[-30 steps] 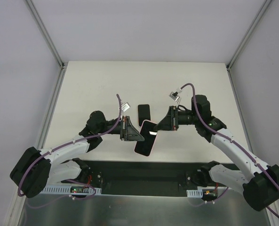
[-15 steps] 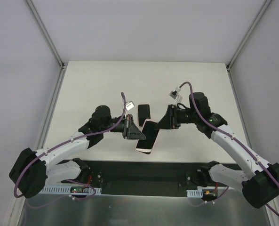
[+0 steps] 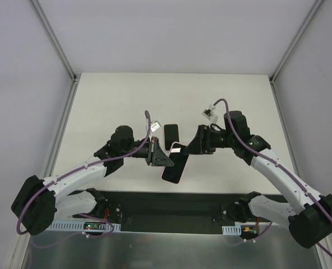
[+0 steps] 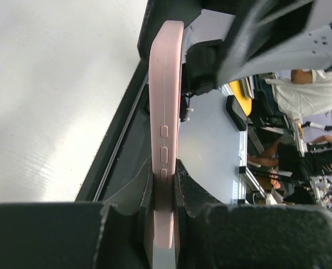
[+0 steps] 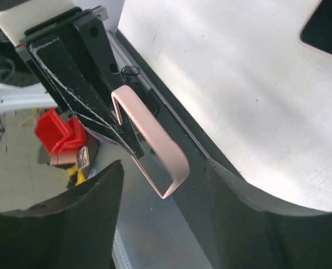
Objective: Put the phone into the phone case
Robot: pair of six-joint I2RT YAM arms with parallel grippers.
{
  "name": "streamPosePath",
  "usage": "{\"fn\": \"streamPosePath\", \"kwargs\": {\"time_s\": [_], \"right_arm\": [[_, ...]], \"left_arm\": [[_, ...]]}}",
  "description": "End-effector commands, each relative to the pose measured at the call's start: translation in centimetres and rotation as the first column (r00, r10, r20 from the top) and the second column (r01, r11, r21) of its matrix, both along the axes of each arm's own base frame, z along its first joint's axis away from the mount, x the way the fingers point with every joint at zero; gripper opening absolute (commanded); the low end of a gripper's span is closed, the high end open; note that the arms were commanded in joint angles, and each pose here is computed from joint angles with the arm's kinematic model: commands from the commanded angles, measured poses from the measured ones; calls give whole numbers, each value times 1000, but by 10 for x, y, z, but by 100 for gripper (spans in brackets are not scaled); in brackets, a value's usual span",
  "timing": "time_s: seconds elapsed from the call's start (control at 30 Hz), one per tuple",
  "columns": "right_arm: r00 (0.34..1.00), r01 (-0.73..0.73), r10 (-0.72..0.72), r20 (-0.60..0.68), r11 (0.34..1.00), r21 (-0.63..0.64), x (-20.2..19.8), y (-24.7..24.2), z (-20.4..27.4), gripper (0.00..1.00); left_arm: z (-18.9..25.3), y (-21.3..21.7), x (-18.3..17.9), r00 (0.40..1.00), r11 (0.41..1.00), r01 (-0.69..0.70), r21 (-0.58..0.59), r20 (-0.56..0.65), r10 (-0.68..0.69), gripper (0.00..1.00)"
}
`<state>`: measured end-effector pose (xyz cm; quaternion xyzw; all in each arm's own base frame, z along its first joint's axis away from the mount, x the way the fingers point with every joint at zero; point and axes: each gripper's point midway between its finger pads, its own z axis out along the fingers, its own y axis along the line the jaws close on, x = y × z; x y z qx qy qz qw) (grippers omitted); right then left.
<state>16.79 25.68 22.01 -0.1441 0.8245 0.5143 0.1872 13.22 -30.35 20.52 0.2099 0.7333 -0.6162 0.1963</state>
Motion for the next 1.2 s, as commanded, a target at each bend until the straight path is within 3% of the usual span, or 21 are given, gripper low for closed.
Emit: {"fn": "streamPosePath", "kwargs": {"time_s": [0.0,0.1,0.23,0.57,0.73,0.83,1.17], "right_arm": [[990,139,-137,34,988,-71,10,-16,11,70],[970,240,-233,62,959,-151,15,-37,2,97],[953,302,-295,65,927,-224,17,-55,-8,96],[967,248,-225,119,941,-232,7,-60,-1,96],[964,252,-216,153,927,-277,2,-71,-1,96],[963,255,-217,160,926,-278,-1,-73,-2,96],[964,248,-205,170,925,-288,-2,-75,-1,96]], "left_arm": [[13,-1,14,997,998,-64,0,38,64,0],[4,12,28,990,988,-138,70,30,136,0],[-2,32,54,977,971,-213,114,5,213,0],[-47,83,149,901,919,-327,222,-220,373,0],[-50,91,184,891,910,-346,229,-224,396,0],[-61,86,194,889,924,-306,230,-278,363,0],[-119,93,204,828,879,-325,348,-345,443,0]]}}
